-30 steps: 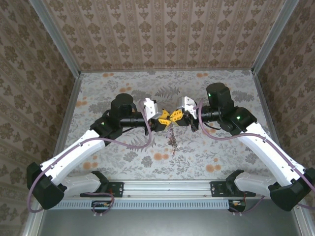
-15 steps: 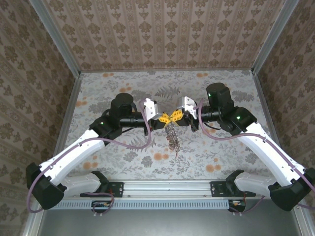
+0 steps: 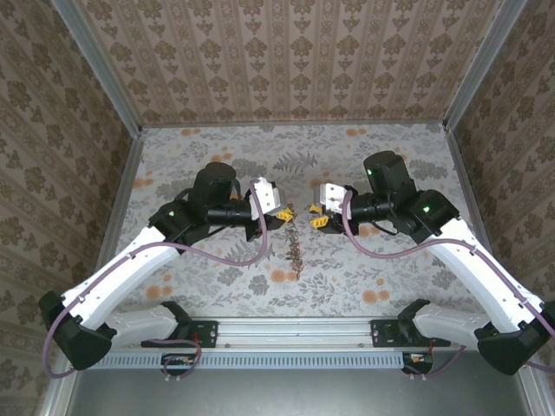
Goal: Put the keys on the keyring
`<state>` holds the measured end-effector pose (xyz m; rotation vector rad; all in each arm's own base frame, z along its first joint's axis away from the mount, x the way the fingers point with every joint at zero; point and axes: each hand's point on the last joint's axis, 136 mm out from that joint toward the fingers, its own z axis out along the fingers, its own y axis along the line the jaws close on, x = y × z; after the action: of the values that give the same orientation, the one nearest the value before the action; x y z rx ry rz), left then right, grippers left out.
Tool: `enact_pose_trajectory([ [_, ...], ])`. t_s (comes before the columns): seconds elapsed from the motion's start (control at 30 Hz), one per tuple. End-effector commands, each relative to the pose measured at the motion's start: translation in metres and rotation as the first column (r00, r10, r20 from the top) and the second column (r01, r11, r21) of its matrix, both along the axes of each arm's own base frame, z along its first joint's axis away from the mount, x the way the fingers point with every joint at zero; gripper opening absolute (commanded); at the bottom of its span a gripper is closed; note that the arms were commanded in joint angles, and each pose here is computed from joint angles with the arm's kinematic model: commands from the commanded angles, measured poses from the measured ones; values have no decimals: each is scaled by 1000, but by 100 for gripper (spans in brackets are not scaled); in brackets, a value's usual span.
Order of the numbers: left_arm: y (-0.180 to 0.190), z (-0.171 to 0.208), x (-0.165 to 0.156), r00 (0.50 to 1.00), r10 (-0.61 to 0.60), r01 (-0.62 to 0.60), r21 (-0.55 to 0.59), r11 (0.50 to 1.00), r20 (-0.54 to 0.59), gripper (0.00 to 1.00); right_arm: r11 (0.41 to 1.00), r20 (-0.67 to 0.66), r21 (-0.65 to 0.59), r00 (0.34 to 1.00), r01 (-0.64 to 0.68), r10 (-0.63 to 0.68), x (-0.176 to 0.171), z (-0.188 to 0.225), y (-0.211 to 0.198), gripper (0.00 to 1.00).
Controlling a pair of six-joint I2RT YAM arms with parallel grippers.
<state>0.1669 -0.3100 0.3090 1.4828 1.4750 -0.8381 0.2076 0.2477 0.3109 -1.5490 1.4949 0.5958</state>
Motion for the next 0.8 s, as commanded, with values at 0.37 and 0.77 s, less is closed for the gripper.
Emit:
enact_pose_trajectory([
  [0.37,-1,17,-9,997,-49,50,-18,999,60,0,998,20,-33,999,-47,47,7,-13,34,29],
  [0.77,-3,14,-7,998,-41,43,-24,999,57,0,999,-6,-6,999,-38,38,10,-15,40,19],
])
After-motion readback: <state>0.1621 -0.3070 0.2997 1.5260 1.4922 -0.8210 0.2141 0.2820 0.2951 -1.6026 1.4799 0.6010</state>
